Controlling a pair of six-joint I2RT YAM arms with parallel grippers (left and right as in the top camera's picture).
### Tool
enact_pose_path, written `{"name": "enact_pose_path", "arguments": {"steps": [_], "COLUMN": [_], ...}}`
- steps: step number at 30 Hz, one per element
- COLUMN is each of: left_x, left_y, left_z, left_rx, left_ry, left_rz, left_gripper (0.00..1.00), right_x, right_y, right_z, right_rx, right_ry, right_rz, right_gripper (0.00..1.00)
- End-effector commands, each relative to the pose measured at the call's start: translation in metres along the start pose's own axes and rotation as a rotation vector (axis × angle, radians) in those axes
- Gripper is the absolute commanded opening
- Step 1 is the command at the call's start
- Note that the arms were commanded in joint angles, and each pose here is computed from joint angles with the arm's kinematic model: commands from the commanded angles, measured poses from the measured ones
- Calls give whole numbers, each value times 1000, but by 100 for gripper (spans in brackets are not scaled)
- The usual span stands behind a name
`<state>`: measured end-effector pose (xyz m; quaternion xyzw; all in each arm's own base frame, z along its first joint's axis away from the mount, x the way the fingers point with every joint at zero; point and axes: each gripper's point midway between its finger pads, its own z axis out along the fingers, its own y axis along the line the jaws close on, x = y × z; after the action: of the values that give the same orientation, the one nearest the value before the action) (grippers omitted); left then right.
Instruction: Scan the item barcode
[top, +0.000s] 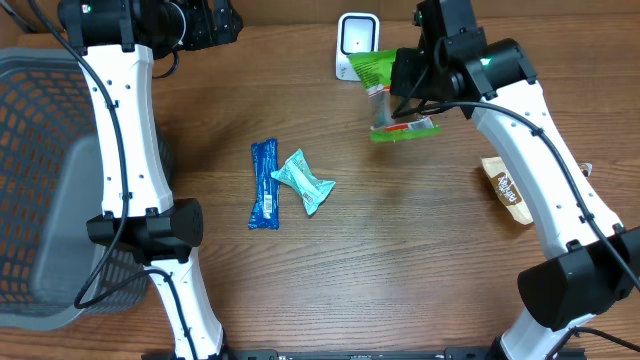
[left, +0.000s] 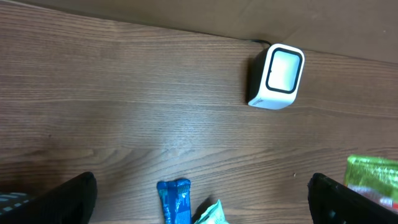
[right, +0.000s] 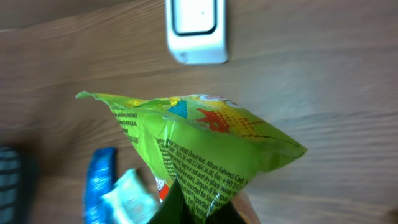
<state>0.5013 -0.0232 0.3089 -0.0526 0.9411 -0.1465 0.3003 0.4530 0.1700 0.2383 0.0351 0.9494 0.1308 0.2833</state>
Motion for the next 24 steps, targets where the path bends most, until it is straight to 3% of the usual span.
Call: {"name": "enact_pose_path", "arguments": {"steps": [1,2,6,9,17,23,24], "left_x": [-5,-5,-5,-5,-5,-5,-5], "left_y": [-6,-6,-6,-6,-6,-6,-6], "left_z": [-11,-11,-11,-11,-11,-11,-11], "left_rx": [12,12,12,12,12,12,12], "left_ry": [-30,-30,-30,-30,-30,-30,-30], "left_rz": [4,4,4,4,4,4,4], "left_gripper": [100,100,100,100,100,100,100], "right_x": [-44,-49,-38,-26,12,35,51], "right_y": [-39,-58,-73,-101,-113,-78,-61], "right_z": [-32,-35,-12,14,88,102,108], "right_rx": [273,398,471,640,863,789,715], "right_ry": [-197,-211,-133,-56,76,124,186], "right_rz": [-165,-225,-276,-313,-466,-572,-656], "right_gripper": [4,4,4,4,4,4,14]}}
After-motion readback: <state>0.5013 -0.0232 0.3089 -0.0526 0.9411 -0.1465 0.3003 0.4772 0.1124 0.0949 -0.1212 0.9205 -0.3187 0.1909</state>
